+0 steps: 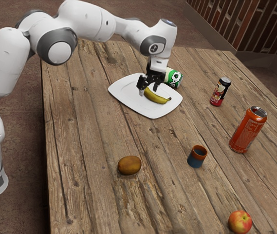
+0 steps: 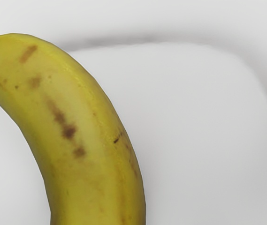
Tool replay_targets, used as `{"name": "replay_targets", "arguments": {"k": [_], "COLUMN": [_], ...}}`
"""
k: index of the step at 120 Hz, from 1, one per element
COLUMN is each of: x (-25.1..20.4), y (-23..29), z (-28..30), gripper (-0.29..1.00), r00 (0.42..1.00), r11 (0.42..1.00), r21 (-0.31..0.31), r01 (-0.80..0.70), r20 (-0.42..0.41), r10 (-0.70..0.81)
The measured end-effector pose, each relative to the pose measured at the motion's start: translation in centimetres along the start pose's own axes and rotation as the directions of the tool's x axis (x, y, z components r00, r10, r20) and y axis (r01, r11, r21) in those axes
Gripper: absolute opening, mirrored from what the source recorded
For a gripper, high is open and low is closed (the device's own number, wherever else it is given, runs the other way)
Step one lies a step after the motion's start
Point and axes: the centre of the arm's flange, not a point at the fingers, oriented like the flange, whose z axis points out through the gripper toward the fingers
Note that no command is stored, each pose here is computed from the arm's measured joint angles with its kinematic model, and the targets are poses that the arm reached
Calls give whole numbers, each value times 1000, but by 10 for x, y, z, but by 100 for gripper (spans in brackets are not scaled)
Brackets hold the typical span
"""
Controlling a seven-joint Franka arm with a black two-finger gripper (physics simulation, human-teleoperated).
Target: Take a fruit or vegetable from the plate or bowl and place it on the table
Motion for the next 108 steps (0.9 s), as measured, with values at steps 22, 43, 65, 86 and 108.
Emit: {"name": "replay_targets", "arguments": {"k": [22,43,65,86,108], "x": [0,-1,2,18,78], "y": [-1,-2,-5,-1,9], "z": [0,4,13,-15,-45], "gripper": [44,28,23,20,21], "r00": [1000,1000,1000,1000,993], "r11": [1000,1000,1000,998,988], "r21": [9,6,3,51,106], "r01": [-4,-3,-7,-30,-113], "r20": [-1,-2,-1,-7,-18], "r10": [4,3,7,31,116]}}
